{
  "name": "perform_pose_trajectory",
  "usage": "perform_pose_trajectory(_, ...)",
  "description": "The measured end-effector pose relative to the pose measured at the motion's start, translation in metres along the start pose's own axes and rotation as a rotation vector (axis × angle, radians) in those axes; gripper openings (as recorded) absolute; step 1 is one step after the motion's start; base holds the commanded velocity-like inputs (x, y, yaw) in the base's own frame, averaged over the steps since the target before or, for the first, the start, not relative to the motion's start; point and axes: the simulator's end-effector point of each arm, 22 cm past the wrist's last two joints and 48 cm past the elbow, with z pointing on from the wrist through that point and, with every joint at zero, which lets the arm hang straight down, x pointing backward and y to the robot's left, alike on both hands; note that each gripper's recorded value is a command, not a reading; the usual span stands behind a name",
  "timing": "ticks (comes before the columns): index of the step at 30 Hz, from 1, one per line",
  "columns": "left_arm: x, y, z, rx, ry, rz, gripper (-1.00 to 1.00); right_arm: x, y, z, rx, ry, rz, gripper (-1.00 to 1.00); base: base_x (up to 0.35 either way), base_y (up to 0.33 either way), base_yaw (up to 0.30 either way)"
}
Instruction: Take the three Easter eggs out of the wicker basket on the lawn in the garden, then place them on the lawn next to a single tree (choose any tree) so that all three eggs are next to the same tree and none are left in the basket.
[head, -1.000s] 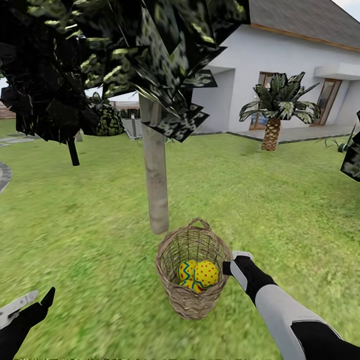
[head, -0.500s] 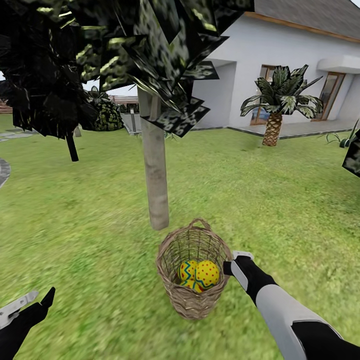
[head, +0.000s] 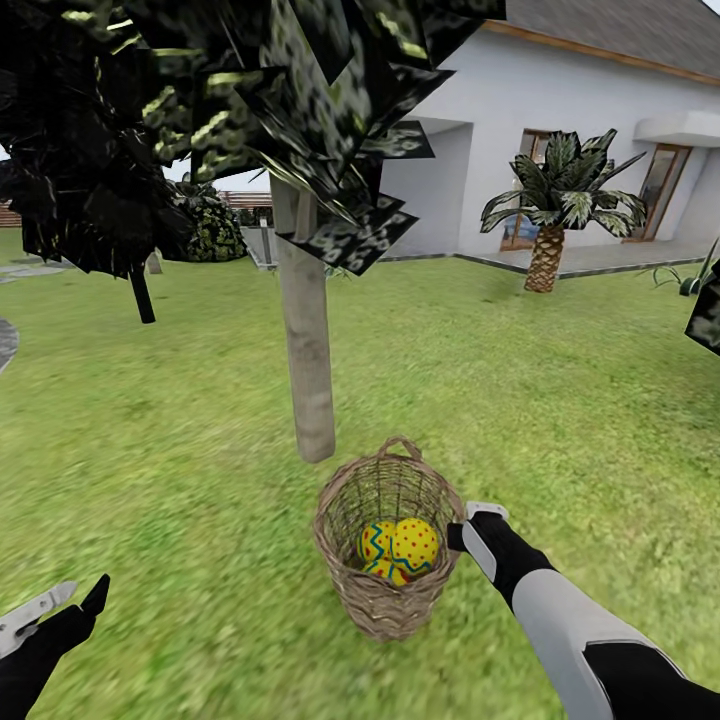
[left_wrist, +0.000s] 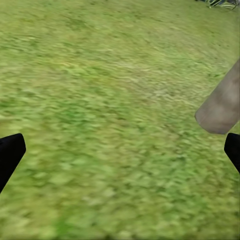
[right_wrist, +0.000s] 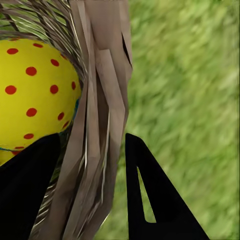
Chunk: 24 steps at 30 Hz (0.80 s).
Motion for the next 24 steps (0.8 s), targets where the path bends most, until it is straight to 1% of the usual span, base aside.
perform_pose_trajectory(1,0.0000,0.0000,0.0000,0.000,0.000,0.000,1.00,-0.0009,0.0003,-0.0002,-0.002,-0.002,0.007,-1.00,0.000,0.000,0.000)
perform_pose_trajectory(3,0.0000,-0.0001,0.0000,0.001,0.000,0.000,1.00,-0.0007,-0.0005,-0.0002,0.002,-0.002,0.000,-1.00,0.000,0.000,0.000)
perform_pose_trajectory(14,-0.0001,-0.0003,0.0000,0.002,-0.001,0.000,1.00,-0.0011,-0.0017,-0.0003,0.007,-0.003,0.002,-1.00,0.000,0.000,0.000)
perform_pose_trajectory(15,-0.0001,-0.0003,0.0000,0.002,-0.001,0.000,1.00,-0.0013,-0.0022,-0.0003,0.009,-0.003,0.001,1.00,0.000,0.000,0.000)
perform_pose_trajectory(21,-0.0003,-0.0003,-0.0001,0.002,-0.001,0.000,1.00,-0.0017,-0.0020,-0.0005,0.009,-0.004,0.004,1.00,0.000,0.000,0.000)
perform_pose_trajectory(24,-0.0004,-0.0008,-0.0001,0.004,-0.002,-0.008,1.00,-0.0018,-0.0026,-0.0004,0.009,-0.004,0.005,1.00,0.000,0.000,0.000)
